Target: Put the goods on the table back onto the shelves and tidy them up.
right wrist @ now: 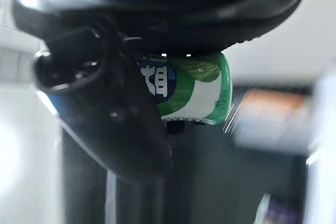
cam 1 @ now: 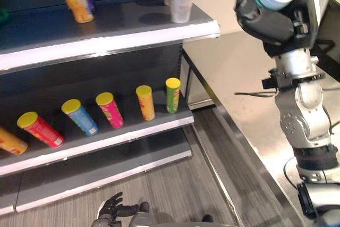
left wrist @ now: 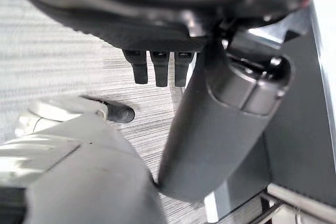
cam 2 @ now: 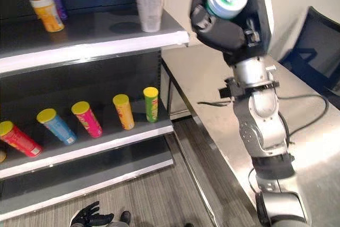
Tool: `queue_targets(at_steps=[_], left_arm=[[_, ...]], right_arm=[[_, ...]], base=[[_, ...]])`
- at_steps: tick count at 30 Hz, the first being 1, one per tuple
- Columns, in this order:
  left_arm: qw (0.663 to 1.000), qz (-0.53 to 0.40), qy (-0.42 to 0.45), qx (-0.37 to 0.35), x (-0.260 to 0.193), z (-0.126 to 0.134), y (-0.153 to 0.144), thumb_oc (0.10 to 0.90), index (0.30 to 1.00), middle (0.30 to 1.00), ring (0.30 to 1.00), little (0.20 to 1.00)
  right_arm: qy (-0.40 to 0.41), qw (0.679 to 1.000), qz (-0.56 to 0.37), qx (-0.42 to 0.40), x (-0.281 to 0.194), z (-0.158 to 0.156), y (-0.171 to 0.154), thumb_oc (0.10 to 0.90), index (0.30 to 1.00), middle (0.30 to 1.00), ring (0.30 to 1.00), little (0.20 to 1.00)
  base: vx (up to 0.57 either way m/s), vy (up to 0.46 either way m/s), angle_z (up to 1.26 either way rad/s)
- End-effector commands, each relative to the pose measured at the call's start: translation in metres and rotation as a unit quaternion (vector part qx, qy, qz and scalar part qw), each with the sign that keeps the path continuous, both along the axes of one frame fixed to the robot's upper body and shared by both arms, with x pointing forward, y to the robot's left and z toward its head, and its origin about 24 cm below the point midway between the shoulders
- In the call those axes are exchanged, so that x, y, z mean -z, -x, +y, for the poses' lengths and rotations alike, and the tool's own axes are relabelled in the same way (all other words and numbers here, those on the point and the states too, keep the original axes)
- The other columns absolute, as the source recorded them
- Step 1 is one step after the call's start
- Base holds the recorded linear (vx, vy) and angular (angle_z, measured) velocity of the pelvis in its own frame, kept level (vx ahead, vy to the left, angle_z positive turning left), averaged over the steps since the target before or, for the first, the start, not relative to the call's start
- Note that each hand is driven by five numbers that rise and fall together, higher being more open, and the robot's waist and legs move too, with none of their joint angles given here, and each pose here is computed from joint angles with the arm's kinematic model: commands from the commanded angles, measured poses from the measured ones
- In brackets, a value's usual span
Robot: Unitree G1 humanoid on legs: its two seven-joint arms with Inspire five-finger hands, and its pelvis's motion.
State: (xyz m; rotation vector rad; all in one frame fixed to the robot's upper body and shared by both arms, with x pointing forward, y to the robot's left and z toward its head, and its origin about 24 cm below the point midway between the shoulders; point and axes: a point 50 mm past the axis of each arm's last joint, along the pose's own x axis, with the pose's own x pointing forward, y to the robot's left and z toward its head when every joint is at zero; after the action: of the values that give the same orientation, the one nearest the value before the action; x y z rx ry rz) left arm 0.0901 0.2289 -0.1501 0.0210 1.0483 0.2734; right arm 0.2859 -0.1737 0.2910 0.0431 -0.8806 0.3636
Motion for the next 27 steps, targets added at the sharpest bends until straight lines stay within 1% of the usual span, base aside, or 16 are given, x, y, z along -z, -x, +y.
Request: queue_targets(at_steps=[1,3,5,6,8,9,10,11,13,15,16,20,22,23,24,27], left_arm=[[0.998,-0.011,-0.047,0.031,-0.008,0.024,-0.012,0.8,0.9,0.9,0.9,0.9],[0.998,-0.005,-0.048,0.038,-0.007,0.024,-0.01,0.8,0.9,0.9,0.9,0.9],[0.998,-0.007,-0.05,0.038,-0.008,0.025,-0.012,0.8,0.9,0.9,0.9,0.9],[0.997,-0.017,-0.057,0.04,-0.01,0.026,-0.018,0.8,0.9,0.9,0.9,0.9],[0.997,-0.017,-0.057,0.04,-0.01,0.026,-0.019,0.8,0.9,0.9,0.9,0.9],[0.997,-0.02,-0.056,0.042,-0.011,0.027,-0.018,0.8,0.9,0.9,0.9,0.9],[0.997,-0.019,-0.057,0.039,-0.011,0.028,-0.018,0.8,0.9,0.9,0.9,0.9],[0.997,-0.024,-0.059,0.039,-0.012,0.029,-0.02,0.8,0.9,0.9,0.9,0.9],[0.996,-0.024,-0.064,0.057,-0.013,0.029,-0.023,0.8,0.9,0.9,0.9,0.9],[0.994,-0.019,-0.068,0.083,-0.012,0.026,-0.023,0.8,0.9,0.9,0.9,0.9],[0.994,-0.018,-0.068,0.083,-0.012,0.026,-0.022,0.8,0.9,0.9,0.9,0.9],[0.991,-0.009,-0.075,0.111,-0.011,0.024,-0.021,0.8,0.9,0.9,0.9,0.9],[0.991,-0.012,-0.081,0.106,-0.014,0.03,-0.022,0.8,0.9,0.9,0.9,0.9],[0.991,-0.011,-0.097,0.094,-0.017,0.041,-0.022,0.8,0.9,0.9,0.9,0.9],[0.991,-0.009,-0.103,0.087,-0.018,0.045,-0.022,0.8,0.9,0.9,0.9,0.9],[0.991,-0.015,-0.122,0.052,-0.024,0.063,-0.023,0.8,0.9,0.9,0.9,0.9]], right_arm=[[-0.051,0.989,-0.122,-0.068,-0.047,0.004,0.026,0.4,0.3,0.3,0.3,0.3],[-0.054,0.986,-0.132,-0.081,-0.052,0.006,0.027,0.4,0.3,0.3,0.3,0.3],[-0.052,0.986,-0.138,-0.081,-0.056,0.005,0.029,0.4,0.3,0.3,0.3,0.3],[-0.039,0.985,-0.15,-0.075,-0.061,0.004,0.033,0.4,0.3,0.3,0.3,0.3],[-0.039,0.985,-0.15,-0.076,-0.061,0.005,0.033,0.4,0.3,0.3,0.3,0.3],[-0.034,0.985,-0.145,-0.084,-0.061,0.011,0.031,0.4,0.3,0.3,0.3,0.3],[-0.025,0.986,-0.147,-0.08,-0.062,0.012,0.031,0.4,0.3,0.3,0.3,0.3],[0.001,0.985,-0.159,-0.06,-0.067,0.009,0.034,0.4,0.3,0.3,0.3,0.3],[0.009,0.986,-0.158,-0.046,-0.067,0.004,0.034,0.4,0.3,0.3,0.3,0.3],[0.007,0.989,-0.148,-0.03,-0.066,-0.003,0.032,0.4,0.3,0.3,0.3,0.3],[0.008,0.989,-0.147,-0.029,-0.066,-0.003,0.031,0.4,0.3,0.3,0.3,0.3],[-0.007,0.992,-0.125,0.007,-0.059,-0.016,0.025,0.4,0.3,0.3,0.3,0.3],[-0.005,0.993,-0.118,0.011,-0.057,-0.013,0.021,0.4,0.3,0.3,0.3,0.3],[-0.016,0.994,-0.106,0.016,-0.057,-0.012,0.013,0.4,0.3,0.3,0.3,0.3],[-0.021,0.994,-0.101,0.021,-0.058,-0.013,0.01,0.4,0.3,0.3,0.3,0.3],[-0.005,0.995,-0.092,0.047,-0.061,-0.013,0.003,0.4,0.3,0.3,0.3,0.3]], base=[[-0.18,-0.167,0.39],[-0.16,-0.092,0.38],[-0.15,-0.025,0.47],[-0.21,0.035,0.53],[-0.13,0.022,0.95],[-0.15,0.049,1.1],[-0.31,0.193,0.17],[-0.22,0.215,-0.28],[-0.16,0.25,0.45],[-0.09,0.243,0.73],[-0.05,0.235,0.43],[-0.07,0.472,0.57],[-0.11,0.379,0.31],[-0.13,0.374,0.15],[-0.14,0.332,-0.12],[-0.17,0.073,0.01]])
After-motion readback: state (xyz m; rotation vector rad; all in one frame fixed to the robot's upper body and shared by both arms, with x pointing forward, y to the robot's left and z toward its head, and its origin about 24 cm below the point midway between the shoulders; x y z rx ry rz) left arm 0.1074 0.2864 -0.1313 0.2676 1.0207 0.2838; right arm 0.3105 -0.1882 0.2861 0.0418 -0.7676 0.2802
